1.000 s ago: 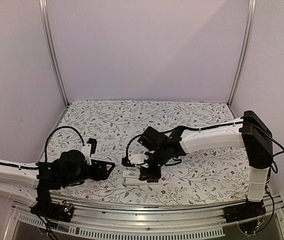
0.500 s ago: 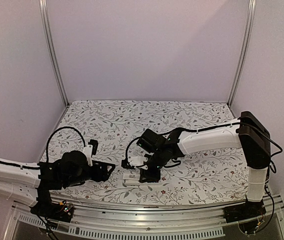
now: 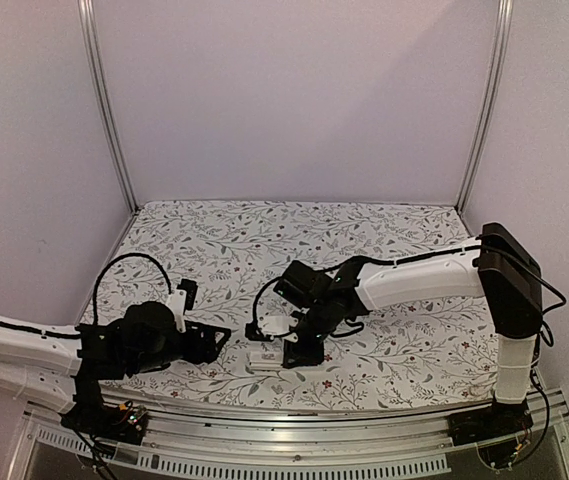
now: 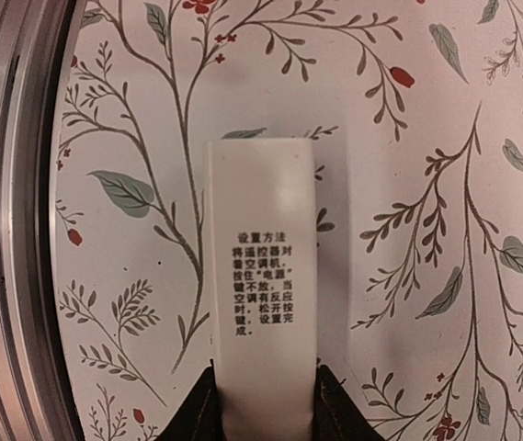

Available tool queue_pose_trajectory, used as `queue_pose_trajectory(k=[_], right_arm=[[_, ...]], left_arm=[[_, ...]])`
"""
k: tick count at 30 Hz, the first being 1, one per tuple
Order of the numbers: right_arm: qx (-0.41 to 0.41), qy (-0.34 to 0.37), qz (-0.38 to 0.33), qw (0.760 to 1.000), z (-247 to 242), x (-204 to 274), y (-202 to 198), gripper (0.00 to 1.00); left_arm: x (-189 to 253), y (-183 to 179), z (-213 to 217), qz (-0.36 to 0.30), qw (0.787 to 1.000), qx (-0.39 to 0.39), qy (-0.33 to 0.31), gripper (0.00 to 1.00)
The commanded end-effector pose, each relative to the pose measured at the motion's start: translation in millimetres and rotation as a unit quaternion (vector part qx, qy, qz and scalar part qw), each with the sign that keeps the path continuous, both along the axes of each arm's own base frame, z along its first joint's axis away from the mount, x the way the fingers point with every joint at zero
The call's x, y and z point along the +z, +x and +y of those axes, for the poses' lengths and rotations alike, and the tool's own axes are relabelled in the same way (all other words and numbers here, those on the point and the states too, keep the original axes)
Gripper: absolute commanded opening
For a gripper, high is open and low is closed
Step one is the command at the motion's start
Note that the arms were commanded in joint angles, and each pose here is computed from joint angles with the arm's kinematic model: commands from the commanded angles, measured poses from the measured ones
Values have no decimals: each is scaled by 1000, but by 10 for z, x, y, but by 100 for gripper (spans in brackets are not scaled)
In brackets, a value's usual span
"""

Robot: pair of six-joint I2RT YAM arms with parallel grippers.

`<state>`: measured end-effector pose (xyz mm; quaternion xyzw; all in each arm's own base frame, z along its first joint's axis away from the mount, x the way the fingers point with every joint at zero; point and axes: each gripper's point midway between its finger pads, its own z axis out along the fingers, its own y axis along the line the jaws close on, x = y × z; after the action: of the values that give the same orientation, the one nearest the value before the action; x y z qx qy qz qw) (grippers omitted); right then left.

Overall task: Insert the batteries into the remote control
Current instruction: Place the battery cover on the remote control without the battery cover, then load the battery cover onto the remote control without the battery cover.

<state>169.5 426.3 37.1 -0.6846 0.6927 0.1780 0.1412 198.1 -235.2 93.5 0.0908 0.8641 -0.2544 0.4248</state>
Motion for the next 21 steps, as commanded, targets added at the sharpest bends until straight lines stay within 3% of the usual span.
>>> queue_pose_trajectory(k=[1,21], right_arm=[[2,-7,-6,1000,29,-14,3,31],[14,2,-7,1000,99,45,7,40]], left_arm=[[-3,-13,-16,-7,1000,-6,7,77],[-10,-16,4,-11,1000,-8,8,77]])
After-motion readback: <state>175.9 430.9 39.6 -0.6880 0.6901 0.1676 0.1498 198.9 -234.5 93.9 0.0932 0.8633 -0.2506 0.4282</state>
